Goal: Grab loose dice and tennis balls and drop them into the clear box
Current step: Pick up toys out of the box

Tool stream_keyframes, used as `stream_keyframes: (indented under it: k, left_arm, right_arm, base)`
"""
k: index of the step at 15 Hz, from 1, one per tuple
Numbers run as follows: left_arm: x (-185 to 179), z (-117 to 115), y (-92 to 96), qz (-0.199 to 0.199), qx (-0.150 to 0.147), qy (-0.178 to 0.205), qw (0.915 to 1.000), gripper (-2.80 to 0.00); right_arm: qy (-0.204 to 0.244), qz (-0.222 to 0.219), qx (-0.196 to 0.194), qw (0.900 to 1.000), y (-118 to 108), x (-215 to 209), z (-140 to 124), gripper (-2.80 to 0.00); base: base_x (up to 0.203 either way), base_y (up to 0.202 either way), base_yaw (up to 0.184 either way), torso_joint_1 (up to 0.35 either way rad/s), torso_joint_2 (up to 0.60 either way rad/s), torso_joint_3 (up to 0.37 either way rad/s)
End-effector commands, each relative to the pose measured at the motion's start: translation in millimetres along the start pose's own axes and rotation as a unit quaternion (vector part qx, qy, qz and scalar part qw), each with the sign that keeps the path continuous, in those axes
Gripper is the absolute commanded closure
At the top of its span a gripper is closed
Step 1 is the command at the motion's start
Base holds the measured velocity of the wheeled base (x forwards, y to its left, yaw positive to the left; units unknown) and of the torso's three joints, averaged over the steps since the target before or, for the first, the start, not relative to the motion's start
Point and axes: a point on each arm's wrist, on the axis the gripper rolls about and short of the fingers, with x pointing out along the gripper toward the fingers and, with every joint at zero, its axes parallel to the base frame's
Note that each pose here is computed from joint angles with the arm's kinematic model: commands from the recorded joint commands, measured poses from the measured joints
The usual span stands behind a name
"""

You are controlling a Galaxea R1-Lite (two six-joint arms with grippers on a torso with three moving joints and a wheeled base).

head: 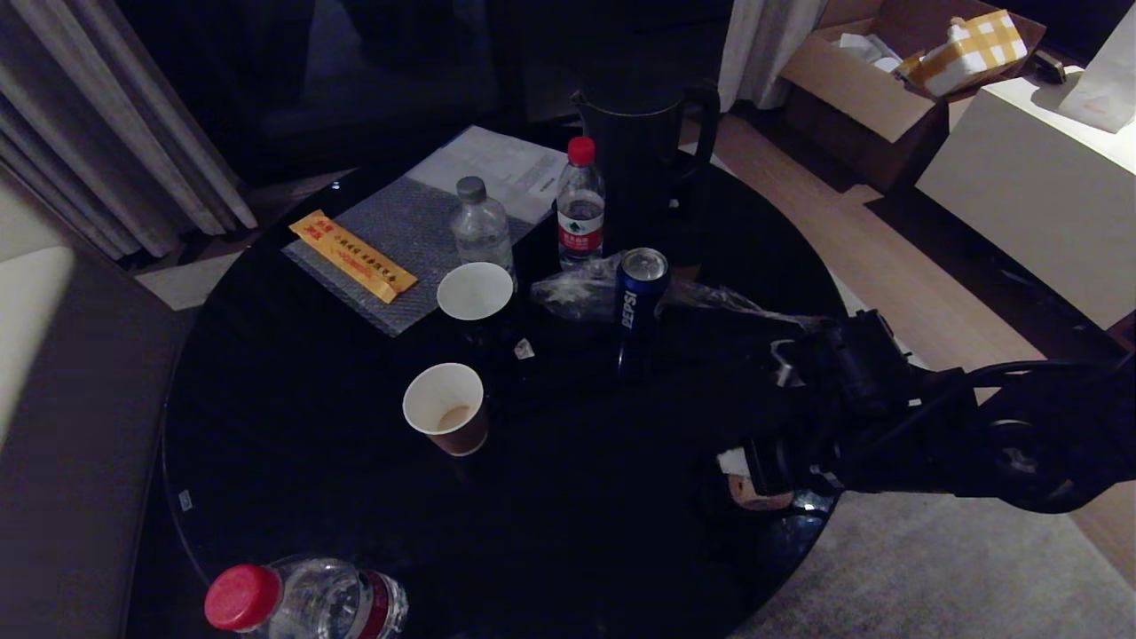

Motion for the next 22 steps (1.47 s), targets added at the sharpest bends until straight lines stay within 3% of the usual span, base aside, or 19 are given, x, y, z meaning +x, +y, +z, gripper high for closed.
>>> stream_keyframes:
  k: [1, 8, 9, 16, 22]
  left_arm:
    - [0, 0, 0.0, 0.0, -0.001, 0.001, 1.0, 0.0]
    - [0, 0, 0.1, 0.0, 0.0, 0.0, 1.0, 0.0]
    - [0, 0, 0.0, 0.0, 0.0, 0.001, 1.0, 0.0]
    - [0, 0, 0.0, 0.0, -0.001, 0.001, 1.0, 0.0]
    - [0, 0, 0.0, 0.0, -0.001, 0.001, 1.0, 0.0]
  right_arm:
    - [-0.003, -0.021, 0.001, 1.0, -2, -2, -2, 0.0]
    - [-0.018, -0.045, 0.0, 0.999, -4, -18, -6, 0.0]
    - [-0.018, -0.05, -0.001, 0.999, -4, -17, -6, -2.8]
    - [-0.009, -0.054, -0.009, 0.998, -5, -16, -9, -2.8]
    - [-0.001, -0.056, -0.064, 0.996, -8, -22, -14, -2.8]
  base:
    - [0.0, 0.0, 0.0, 0.0, 0.0, 0.0]
    - [0.0, 0.0, 0.0, 0.0, 0.0, 0.0]
    - [0.0, 0.0, 0.0, 0.0, 0.0, 0.0]
    - [0.0, 0.0, 0.0, 0.0, 0.0, 0.0]
    - [0.0, 0.0, 0.0, 0.0, 0.0, 0.0]
